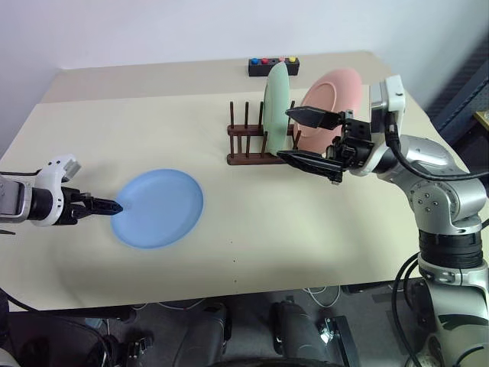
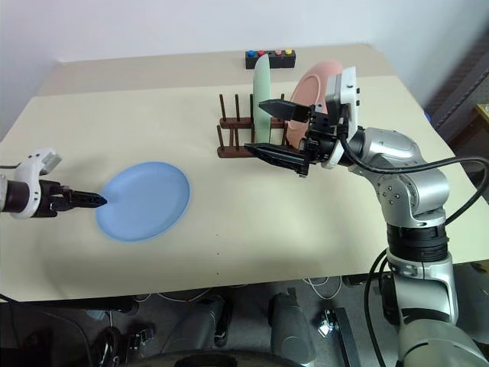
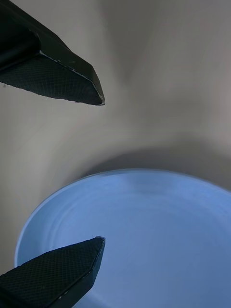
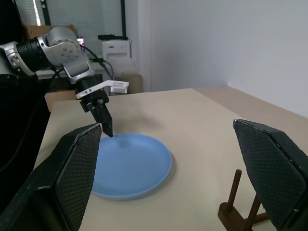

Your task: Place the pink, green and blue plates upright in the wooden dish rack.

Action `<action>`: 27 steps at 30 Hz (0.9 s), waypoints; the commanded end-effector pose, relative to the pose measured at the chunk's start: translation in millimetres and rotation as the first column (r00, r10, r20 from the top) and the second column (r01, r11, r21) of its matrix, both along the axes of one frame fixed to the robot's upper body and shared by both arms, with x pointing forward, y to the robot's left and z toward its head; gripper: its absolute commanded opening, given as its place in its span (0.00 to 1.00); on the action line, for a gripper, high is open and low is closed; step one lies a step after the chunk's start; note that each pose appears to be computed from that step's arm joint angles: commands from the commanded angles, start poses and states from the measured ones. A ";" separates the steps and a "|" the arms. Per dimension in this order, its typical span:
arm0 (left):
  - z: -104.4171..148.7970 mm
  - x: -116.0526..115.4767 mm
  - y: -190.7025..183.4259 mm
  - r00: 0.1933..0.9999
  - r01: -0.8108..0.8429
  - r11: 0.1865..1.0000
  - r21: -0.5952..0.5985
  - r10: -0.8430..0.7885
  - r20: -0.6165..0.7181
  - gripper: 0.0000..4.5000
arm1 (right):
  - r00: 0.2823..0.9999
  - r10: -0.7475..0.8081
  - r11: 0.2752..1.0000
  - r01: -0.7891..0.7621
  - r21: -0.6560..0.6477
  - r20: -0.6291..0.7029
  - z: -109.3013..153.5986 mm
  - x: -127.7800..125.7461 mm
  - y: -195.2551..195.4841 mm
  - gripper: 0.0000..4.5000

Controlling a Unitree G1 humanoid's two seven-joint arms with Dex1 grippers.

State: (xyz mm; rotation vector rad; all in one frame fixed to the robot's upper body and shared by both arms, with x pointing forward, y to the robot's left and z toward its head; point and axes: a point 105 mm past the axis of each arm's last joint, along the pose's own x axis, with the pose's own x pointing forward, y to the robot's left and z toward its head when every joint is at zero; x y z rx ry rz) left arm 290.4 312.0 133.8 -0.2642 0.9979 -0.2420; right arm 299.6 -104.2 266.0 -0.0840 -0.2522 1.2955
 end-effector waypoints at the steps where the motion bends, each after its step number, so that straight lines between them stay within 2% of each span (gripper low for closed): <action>1: -10.4 0.7 -5.8 0.999 -0.042 0.997 -0.062 0.041 -0.021 0.82 | 0.999 -0.004 1.000 0.004 0.009 0.048 9.3 -4.5 1.0 1.00; 3: -8.7 4.6 -13.9 0.999 -0.046 0.993 -0.107 0.044 -0.015 0.61 | 0.999 -0.008 1.000 0.008 0.000 0.048 8.4 -4.9 -0.3 1.00; 8: -1.8 14.4 -15.7 0.996 -0.077 0.989 -0.123 0.081 0.029 0.05 | 0.998 -0.015 1.000 0.016 -0.020 0.056 4.5 -5.7 -0.7 1.00; 9: 1.2 16.2 -15.1 0.995 -0.086 0.988 -0.129 0.092 0.041 0.02 | 0.998 -0.015 1.000 0.016 -0.025 0.058 3.6 -6.0 -0.3 1.00; 13: 26.1 27.1 -10.1 0.976 -0.110 0.982 -0.154 0.136 0.169 0.02 | 0.996 -0.008 0.997 0.015 -0.079 0.089 -3.7 -8.3 1.5 1.00; 15: 47.1 35.4 -9.6 0.939 -0.117 0.961 -0.249 0.189 0.288 0.02 | 0.994 -0.004 0.996 0.014 -0.091 0.105 -3.7 -8.6 3.2 1.00; 17: 67.3 42.4 -7.0 0.874 -0.101 0.957 -0.272 0.216 0.436 0.02 | 0.989 -0.001 0.992 0.019 -0.123 0.146 -3.8 -9.1 7.2 1.00; 19: 80.7 44.9 -7.8 0.820 -0.087 0.943 -0.322 0.251 0.515 0.02 | 0.982 0.000 0.986 0.031 -0.166 0.186 -7.0 -8.6 12.3 1.00; 21: 97.3 47.5 -13.6 0.739 -0.051 0.934 -0.353 0.273 0.616 0.02 | 0.955 0.011 0.966 0.067 -0.249 0.298 -15.3 -7.2 27.2 1.00; 25: 114.3 55.5 -26.0 0.593 -0.076 0.899 -0.431 0.389 0.705 0.02 | 0.822 0.036 0.957 0.135 -0.256 0.568 -4.5 -9.5 57.1 1.00; 27: 116.7 57.9 -37.5 0.530 -0.094 0.877 -0.471 0.445 0.722 0.02 | 0.700 0.033 0.943 0.214 -0.254 0.713 2.0 -6.5 64.1 1.00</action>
